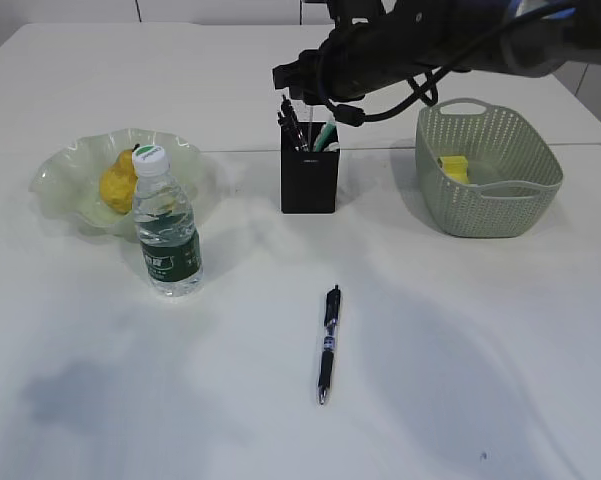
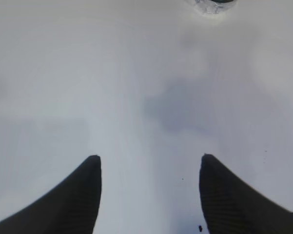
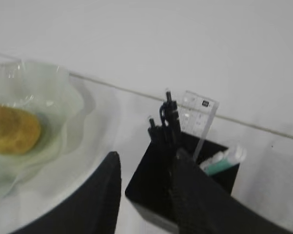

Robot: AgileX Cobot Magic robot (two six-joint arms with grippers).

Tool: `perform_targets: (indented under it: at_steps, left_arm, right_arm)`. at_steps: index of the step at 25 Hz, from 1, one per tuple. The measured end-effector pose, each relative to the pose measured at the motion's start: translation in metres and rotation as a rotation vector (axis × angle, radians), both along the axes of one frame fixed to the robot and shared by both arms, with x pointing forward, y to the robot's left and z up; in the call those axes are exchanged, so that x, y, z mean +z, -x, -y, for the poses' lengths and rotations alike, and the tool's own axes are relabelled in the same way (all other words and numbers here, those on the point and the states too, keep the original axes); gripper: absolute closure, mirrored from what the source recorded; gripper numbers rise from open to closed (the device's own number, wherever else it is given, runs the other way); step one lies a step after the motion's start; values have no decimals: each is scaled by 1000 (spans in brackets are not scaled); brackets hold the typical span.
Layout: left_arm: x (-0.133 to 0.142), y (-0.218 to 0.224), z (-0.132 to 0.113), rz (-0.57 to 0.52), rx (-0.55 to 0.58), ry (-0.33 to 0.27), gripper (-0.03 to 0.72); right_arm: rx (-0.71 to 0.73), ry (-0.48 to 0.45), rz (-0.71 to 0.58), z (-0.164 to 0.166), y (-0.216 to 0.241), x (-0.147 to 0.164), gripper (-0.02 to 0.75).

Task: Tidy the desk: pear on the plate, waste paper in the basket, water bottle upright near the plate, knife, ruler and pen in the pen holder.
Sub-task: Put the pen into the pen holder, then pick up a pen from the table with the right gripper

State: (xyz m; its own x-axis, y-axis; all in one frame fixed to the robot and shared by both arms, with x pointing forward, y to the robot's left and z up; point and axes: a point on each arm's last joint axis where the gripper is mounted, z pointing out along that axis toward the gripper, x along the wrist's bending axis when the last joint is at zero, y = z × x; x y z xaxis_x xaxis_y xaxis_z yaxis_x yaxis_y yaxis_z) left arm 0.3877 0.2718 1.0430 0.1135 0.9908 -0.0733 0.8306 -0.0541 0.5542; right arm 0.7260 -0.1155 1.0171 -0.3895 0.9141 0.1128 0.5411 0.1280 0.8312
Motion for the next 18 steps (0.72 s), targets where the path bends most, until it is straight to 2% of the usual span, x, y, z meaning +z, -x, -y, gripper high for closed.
perform_targets:
  at_steps: [6, 12, 18]
  left_arm:
    - [0, 0, 0, 0, 0, 0, 241]
    - [0, 0, 0, 0, 0, 0, 241]
    - [0, 0, 0, 0, 0, 0, 241]
  right_arm:
    - [83, 130, -191, 10, 35, 34, 474]
    - [35, 133, -412, 21, 68, 60, 464]
    - [-48, 148, -640, 26, 87, 55, 443]
